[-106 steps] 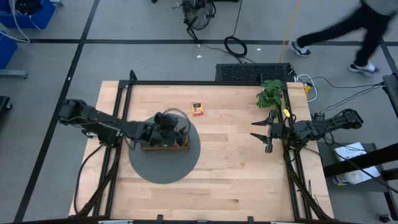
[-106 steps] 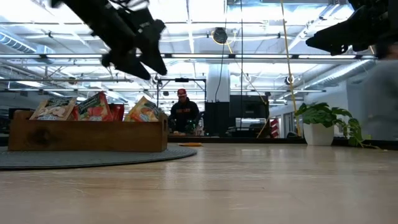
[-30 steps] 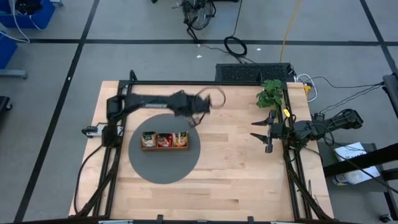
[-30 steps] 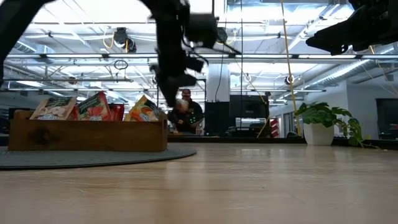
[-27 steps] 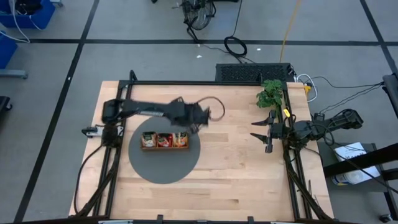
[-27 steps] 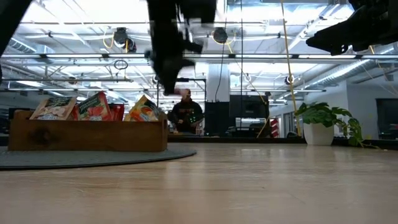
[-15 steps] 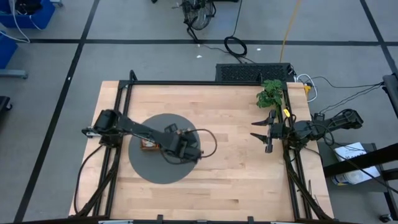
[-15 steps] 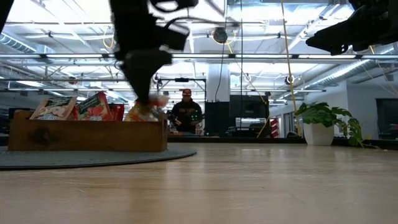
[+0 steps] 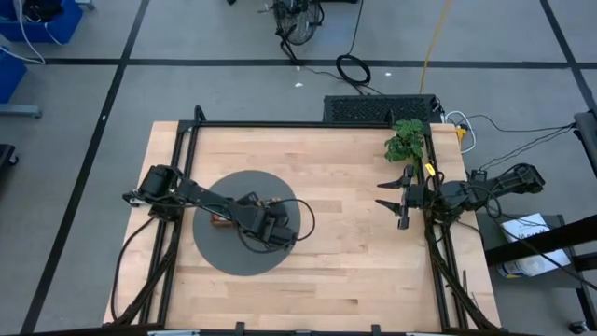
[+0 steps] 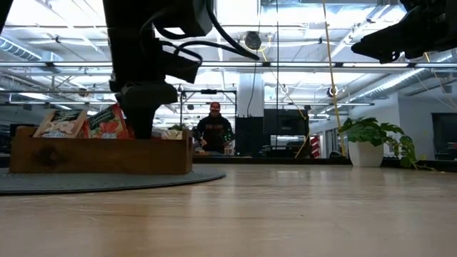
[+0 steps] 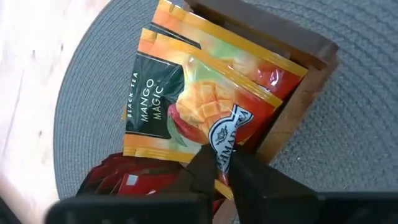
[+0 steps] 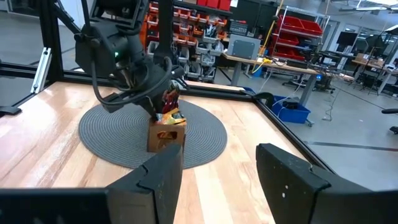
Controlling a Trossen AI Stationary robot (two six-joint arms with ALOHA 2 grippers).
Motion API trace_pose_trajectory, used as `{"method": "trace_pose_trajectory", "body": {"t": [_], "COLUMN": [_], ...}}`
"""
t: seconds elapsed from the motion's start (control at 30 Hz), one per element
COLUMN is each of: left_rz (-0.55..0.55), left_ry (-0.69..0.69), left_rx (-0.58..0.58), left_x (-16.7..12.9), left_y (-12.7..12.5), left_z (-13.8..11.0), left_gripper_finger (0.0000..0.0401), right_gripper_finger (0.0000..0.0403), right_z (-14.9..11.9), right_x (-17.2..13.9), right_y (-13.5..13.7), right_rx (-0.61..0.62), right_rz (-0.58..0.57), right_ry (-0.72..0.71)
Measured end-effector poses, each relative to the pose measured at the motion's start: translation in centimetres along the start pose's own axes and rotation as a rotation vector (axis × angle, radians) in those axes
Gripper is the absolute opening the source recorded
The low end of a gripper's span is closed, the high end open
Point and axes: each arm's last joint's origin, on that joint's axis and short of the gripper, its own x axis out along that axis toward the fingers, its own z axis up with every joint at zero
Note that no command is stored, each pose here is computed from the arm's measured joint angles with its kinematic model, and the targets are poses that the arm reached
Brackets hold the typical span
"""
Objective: Pick & Place Tea
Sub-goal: Put the yellow tea bag into the right section of the wooden organizer
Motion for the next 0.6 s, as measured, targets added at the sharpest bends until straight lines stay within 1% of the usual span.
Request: {"method": "trace_pose_trajectory", "body": {"t": [0.17,0.3,0.47,0.6], "left_rz": [0.005,0.005,-0.008,-0.037], "left_ry": [-0.01,-0.015,-0.028,-0.043], "left_rx": [-0.009,-0.016,-0.026,-0.012], "left_x": [0.0,0.0,-0.4,-1.0], "left_y": [0.1,0.0,-0.1,-0.5], "left_z": [0.1,0.1,0.5,0.9], "left_gripper_finger": [0.0102,0.0144,0.0184,0.0205], "right_gripper_finger": [0.0187,0.0187,0.0187,0.0187], "right_z": [0.0,0.0,0.0,0.0], "right_x": [0.0,0.0,0.0,0.0], "right_y": [0.0,0.0,0.0,0.0], "right_rx": [0.0,0.0,0.0,0.0], "right_rz": [0.0,0.0,0.001,0.0], "right_ry": [0.0,0.0,0.0,0.0]}}
